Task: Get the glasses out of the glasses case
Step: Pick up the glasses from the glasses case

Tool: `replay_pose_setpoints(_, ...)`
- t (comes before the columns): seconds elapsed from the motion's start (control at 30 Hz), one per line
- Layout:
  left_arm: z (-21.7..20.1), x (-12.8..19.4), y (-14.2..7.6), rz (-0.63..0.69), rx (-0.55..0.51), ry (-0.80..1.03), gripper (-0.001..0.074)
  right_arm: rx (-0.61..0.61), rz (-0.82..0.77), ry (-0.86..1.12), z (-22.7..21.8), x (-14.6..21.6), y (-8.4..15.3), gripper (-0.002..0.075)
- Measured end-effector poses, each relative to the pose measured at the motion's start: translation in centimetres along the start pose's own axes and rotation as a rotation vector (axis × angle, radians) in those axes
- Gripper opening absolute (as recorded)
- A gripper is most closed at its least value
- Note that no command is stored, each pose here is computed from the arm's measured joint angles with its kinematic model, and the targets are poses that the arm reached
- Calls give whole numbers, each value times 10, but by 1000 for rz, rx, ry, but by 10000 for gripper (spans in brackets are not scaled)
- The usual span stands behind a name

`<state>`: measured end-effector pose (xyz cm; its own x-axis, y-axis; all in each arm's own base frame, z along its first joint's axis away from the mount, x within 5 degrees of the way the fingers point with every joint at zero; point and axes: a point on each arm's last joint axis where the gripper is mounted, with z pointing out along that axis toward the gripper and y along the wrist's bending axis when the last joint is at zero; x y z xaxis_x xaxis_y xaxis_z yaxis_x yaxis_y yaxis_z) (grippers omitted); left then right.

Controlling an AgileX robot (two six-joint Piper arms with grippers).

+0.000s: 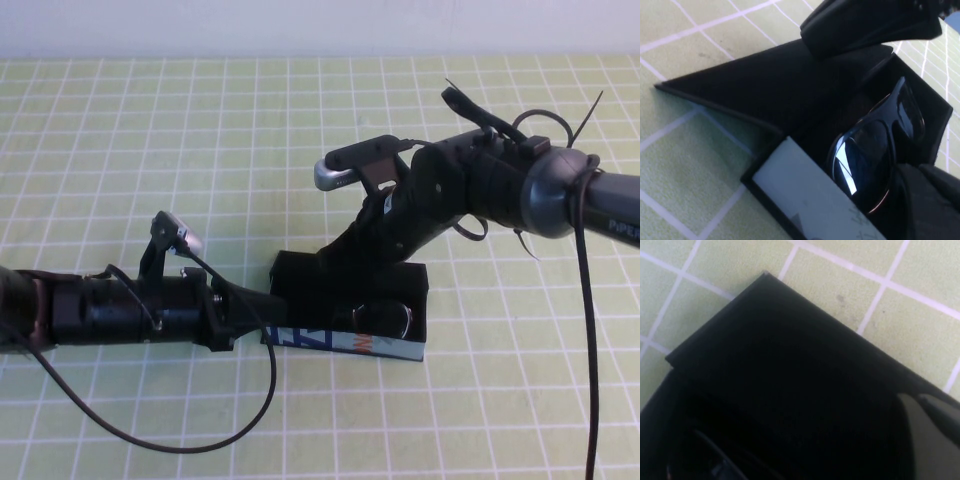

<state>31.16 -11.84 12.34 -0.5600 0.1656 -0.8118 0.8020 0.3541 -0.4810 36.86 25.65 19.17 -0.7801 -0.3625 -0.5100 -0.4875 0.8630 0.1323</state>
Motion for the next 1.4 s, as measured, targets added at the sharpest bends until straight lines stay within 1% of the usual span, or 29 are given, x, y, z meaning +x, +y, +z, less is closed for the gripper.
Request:
replay_pose_setpoints(0.17,0,0,0,0,0,0,-4,-2,-8,27,-6,0,1,-16)
replay_pose_setpoints(0.37,0,-1,-1,1,15,-6,-4,-34,-61,18,-43,-9,8,-16)
replay_pose_setpoints(0.5,0,-3,-1,-19,23,-5,-4,-79,-139,26,-68,-10,14,-16)
replay_pose_setpoints(0.6,-1,-14,0,-40,20,-21,-4,-121,-217,58,-80,-7,18,-16)
replay_pose_setpoints(0.73,-1,-33,2,-118,25,-44,-4,-211,-370,131,-85,2,24,-8)
replay_pose_setpoints(0.83,-1,-49,8,-170,7,-20,-4,-279,-485,160,-87,6,28,43)
replay_pose_setpoints(0.9,-1,-58,10,-191,-3,3,-4,-309,-548,167,-88,8,30,99)
replay_pose_setpoints(0.97,-2,-68,13,-206,-9,25,-4,-325,-598,169,-87,9,31,170)
replay_pose_setpoints(1.07,-2,-78,16,-221,-13,51,-4,-338,-643,178,-81,11,31,243)
replay_pose_setpoints(1.17,-1,-82,19,-227,-15,61,-4,-329,-693,211,-70,15,32,269)
replay_pose_setpoints(1.4,1,-78,23,-228,-19,95,-4,-266,-776,222,-47,18,36,278)
